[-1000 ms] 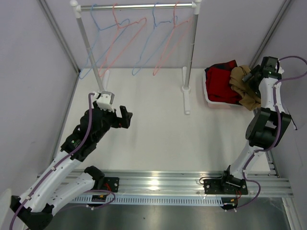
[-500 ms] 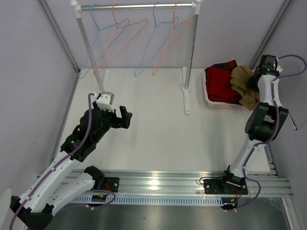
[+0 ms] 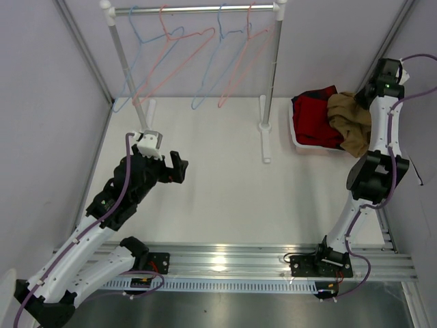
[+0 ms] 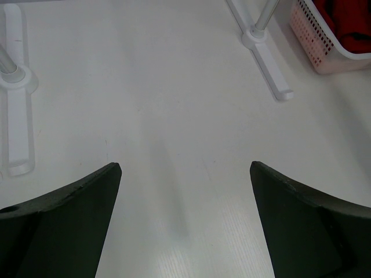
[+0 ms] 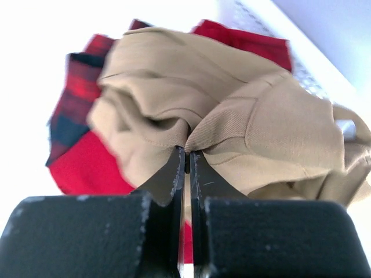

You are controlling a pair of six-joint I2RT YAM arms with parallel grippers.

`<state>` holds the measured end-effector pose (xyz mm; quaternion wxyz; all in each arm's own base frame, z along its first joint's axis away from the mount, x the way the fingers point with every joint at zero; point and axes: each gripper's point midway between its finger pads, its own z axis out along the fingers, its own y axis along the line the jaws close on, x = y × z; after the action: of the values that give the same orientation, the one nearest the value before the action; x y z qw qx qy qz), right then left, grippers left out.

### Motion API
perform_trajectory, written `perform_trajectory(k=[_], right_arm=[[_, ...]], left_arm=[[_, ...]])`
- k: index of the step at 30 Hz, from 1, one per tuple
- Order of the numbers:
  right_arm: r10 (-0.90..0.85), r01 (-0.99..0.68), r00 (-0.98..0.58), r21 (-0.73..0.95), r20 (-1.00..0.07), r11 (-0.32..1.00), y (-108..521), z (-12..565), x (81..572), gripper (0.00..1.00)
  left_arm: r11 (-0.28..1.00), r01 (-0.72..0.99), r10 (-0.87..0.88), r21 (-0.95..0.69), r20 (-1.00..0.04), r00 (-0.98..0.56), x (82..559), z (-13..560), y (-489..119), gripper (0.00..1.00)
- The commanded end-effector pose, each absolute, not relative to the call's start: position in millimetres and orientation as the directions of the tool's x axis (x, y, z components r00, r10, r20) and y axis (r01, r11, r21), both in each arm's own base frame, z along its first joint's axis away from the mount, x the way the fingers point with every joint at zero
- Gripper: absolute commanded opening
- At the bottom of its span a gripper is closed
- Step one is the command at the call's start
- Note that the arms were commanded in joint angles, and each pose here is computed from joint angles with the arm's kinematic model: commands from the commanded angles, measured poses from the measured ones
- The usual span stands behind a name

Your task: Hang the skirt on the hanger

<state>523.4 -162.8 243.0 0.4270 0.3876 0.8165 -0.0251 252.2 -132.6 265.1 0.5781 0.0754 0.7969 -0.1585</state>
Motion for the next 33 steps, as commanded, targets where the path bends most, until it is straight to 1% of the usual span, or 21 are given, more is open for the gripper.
perform_trajectory(k=[1,2,7,12,15,19,23,27,29,30,32,33], right_arm=[[0.55,0.534,-0.24,0.365,-0.8,0.763,-135,337,519,0.0],[0.539,0.509,-0.204,0.382,-0.817,0.771,-130,361,514,0.0],[0.48,0.367,-0.101,0.416,-0.872,0.832,-94,437,497,0.0],[0.407,0.204,0.021,0.402,-0.913,0.892,-55,516,464,0.0],[0.371,0.126,0.099,0.382,-0.923,0.916,-32,555,441,0.0],[0.35,0.048,0.149,0.361,-0.925,0.931,-8,584,414,0.0],[0.341,-0.038,0.153,0.34,-0.927,0.94,27,597,391,0.0],[0.347,-0.105,0.101,0.337,-0.932,0.936,62,584,378,0.0],[0.336,-0.107,0.062,0.328,-0.94,0.938,76,567,373,0.0],[0.339,-0.149,0.045,0.329,-0.94,0.933,94,563,368,0.0],[0.334,-0.162,-0.004,0.33,-0.943,0.93,110,542,363,0.0],[0.329,-0.2,-0.032,0.328,-0.944,0.923,130,535,358,0.0]], left_arm=[[0.936,0.307,-0.084,-0.171,-0.957,-0.278,254,284,-133,1.0],[0.936,0.307,-0.084,-0.171,-0.957,-0.278,254,284,-133,0.99],[0.935,0.309,-0.082,-0.172,-0.956,-0.281,253,283,-133,0.99],[0.936,0.307,-0.085,-0.172,-0.957,-0.277,253,284,-132,0.99],[0.939,0.3,-0.085,-0.17,-0.957,-0.277,254,283,-131,0.99],[0.94,0.298,-0.082,-0.167,-0.957,-0.276,254,283,-131,0.99],[0.941,0.294,-0.081,-0.165,-0.957,-0.278,254,282,-130,0.99],[0.942,0.291,-0.084,-0.167,-0.957,-0.277,254,283,-129,0.99],[0.941,0.293,-0.087,-0.17,-0.957,-0.275,254,283,-129,0.99],[0.94,0.294,-0.088,-0.171,-0.957,-0.276,253,283,-130,0.99],[0.939,0.297,-0.09,-0.175,-0.956,-0.279,253,283,-130,0.99],[0.936,0.303,-0.094,-0.18,-0.956,-0.279,253,285,-132,0.99]])
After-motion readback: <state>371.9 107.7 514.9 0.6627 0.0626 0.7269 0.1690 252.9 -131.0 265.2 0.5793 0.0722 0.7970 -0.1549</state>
